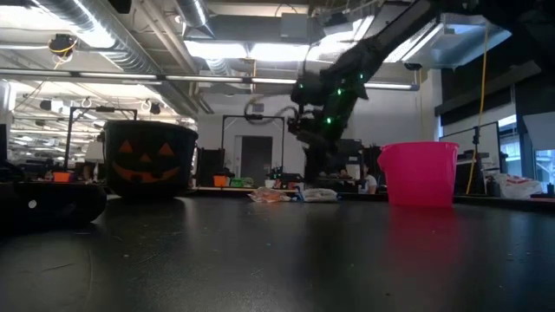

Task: Sort candy
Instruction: Put the white chocolate bar into the black bucket

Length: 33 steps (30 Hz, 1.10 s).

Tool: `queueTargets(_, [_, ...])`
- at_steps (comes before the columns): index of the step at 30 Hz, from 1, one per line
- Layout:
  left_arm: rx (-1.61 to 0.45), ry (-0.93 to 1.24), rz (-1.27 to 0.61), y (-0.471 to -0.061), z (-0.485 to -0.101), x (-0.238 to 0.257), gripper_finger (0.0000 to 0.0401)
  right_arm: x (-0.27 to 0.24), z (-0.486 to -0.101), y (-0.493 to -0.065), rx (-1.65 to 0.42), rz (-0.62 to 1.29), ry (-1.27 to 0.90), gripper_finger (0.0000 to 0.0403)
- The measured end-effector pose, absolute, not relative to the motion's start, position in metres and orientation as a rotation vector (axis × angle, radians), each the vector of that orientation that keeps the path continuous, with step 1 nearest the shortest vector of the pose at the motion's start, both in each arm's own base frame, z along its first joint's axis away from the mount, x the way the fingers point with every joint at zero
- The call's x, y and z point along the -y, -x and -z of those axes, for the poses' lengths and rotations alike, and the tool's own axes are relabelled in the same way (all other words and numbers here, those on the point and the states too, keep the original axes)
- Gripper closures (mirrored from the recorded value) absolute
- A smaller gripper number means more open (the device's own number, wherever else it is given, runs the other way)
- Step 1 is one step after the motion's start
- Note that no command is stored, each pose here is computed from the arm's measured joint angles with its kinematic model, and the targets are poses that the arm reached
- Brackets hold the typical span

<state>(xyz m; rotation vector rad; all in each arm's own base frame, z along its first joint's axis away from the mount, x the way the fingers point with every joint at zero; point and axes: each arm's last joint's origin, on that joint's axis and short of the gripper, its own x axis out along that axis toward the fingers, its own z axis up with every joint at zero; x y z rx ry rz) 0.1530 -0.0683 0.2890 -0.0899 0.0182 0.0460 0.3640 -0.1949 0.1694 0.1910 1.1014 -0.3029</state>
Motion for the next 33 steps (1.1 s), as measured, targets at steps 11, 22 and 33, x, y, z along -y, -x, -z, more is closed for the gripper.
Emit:
queueTargets(11, [-0.017,0.109,-0.047,-0.153,-0.289,0.068,0.0373,0.160,-0.211,-0.365,-1.067,0.245,-0.076,0.0371])
queueTargets(22, [-0.017,0.117,-0.046,-0.153,-0.289,0.068,0.0373,0.167,-0.179,-0.358,-1.167,0.308,-0.016,0.0153])
queueTargets(33, [-0.019,0.119,-0.046,-0.153,-0.289,0.068,0.0373,0.189,-0.140,-0.356,-1.254,0.320,-0.070,0.0123])
